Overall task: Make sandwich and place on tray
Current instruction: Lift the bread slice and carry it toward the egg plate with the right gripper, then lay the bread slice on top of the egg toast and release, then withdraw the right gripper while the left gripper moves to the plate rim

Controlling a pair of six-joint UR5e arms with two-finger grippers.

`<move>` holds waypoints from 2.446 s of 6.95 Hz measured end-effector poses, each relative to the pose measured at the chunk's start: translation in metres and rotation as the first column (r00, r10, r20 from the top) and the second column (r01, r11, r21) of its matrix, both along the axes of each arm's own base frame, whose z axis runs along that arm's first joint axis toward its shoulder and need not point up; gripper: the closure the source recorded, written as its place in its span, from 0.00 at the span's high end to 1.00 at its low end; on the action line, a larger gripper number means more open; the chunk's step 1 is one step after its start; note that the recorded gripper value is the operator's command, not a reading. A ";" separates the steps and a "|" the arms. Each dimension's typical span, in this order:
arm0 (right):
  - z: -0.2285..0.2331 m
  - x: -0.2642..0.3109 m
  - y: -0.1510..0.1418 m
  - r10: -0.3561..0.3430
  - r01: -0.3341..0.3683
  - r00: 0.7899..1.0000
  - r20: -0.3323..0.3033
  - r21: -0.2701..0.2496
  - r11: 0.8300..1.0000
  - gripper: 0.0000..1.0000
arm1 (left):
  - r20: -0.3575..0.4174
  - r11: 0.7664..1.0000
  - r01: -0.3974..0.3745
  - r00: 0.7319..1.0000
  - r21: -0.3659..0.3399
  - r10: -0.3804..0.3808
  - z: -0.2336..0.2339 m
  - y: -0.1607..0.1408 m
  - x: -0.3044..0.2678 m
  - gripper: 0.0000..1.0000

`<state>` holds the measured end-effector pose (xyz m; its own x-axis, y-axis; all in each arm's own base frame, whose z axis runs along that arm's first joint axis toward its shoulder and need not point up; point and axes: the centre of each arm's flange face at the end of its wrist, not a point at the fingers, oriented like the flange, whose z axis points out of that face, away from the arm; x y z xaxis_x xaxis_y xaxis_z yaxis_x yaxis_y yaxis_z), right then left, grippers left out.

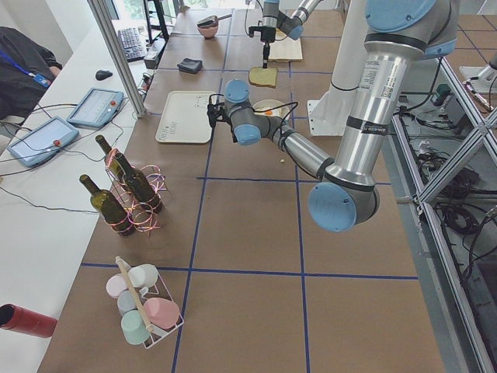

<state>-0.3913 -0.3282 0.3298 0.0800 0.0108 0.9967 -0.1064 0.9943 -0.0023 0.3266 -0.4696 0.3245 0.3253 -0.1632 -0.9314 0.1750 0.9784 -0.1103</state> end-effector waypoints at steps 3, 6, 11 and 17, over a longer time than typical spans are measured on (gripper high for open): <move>-0.039 -0.089 0.036 0.018 -0.017 1.000 -0.023 0.008 1.000 0.00 | 0.003 1.000 -0.001 1.000 -0.003 0.001 0.002 0.000 0.000 1.00; -0.048 -0.122 0.038 0.025 -0.025 0.999 -0.041 0.007 1.000 0.00 | 0.011 1.000 0.004 1.000 -0.008 -0.004 0.008 0.001 0.000 1.00; -0.044 -0.119 0.020 0.032 -0.031 0.998 -0.054 0.006 0.999 1.00 | 0.020 1.000 0.011 1.000 -0.001 -0.011 0.011 0.004 0.006 1.00; -0.051 -0.033 -0.054 -0.030 0.009 0.889 -0.456 -0.048 0.999 1.00 | 0.054 0.997 0.004 0.999 -0.072 0.000 -0.021 0.106 0.146 0.77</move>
<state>-0.4246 -0.3821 0.2790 0.5268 0.0468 0.8487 -0.0865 0.9963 -0.0012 0.4724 -0.3632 0.3039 0.3747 -0.2302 -0.8981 0.1844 0.9678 -0.1711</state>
